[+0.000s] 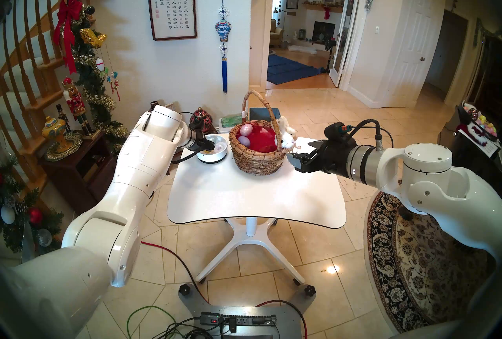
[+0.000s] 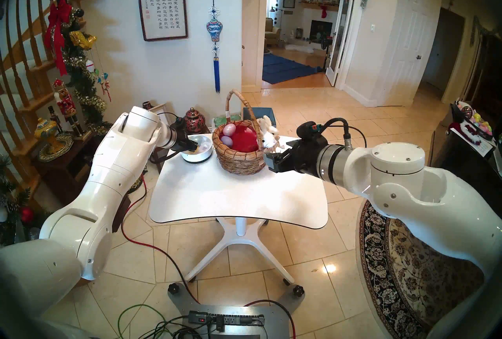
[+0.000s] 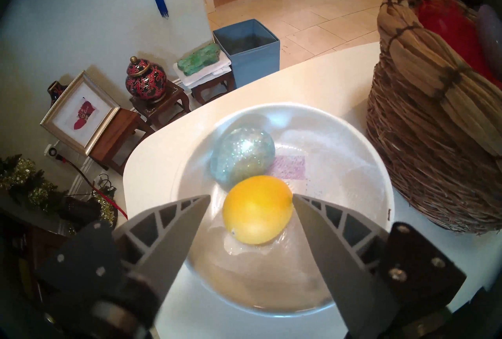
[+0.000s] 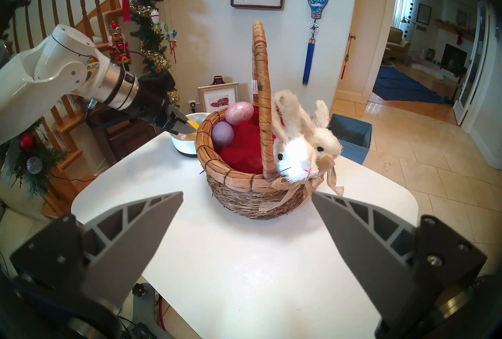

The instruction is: Put easter egg into basket

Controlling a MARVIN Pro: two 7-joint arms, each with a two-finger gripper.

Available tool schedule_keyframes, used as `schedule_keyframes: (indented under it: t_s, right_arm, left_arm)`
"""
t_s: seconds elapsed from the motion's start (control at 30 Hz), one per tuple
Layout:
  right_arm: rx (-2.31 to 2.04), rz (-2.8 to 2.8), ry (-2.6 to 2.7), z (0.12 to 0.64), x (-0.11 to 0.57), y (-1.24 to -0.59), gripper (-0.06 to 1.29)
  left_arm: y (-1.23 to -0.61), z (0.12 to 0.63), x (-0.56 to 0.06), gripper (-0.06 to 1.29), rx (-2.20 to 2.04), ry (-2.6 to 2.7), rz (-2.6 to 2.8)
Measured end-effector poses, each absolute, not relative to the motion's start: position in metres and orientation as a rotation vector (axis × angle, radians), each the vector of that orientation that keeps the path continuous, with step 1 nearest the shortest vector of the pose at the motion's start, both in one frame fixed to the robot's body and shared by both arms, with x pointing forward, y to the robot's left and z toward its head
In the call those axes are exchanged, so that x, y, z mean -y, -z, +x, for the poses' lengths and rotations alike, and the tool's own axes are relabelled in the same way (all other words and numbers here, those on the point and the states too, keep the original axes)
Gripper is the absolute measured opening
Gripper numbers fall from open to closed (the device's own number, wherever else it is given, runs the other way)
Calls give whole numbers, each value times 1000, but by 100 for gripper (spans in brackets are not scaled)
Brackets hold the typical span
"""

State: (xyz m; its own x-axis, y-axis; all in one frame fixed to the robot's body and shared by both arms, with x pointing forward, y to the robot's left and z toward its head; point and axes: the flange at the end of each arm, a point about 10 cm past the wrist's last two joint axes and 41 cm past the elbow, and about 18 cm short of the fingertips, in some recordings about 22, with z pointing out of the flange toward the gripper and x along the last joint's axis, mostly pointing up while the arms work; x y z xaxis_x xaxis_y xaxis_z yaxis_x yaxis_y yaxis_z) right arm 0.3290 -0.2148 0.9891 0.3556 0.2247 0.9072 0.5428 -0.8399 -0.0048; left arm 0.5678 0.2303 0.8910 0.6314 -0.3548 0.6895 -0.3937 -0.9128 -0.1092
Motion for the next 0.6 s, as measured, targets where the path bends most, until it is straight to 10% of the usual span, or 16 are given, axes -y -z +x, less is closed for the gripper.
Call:
schedule_keyframes:
  t_s: [0.33, 0.6]
  right_arm:
    - [680, -2318, 1478, 329, 215, -989, 124]
    - [680, -2318, 1478, 329, 215, -989, 124]
  left_arm:
    - [-888, 568, -229, 87, 645, -1142, 2781]
    - [-893, 568, -229, 56, 631, -1155, 2758]
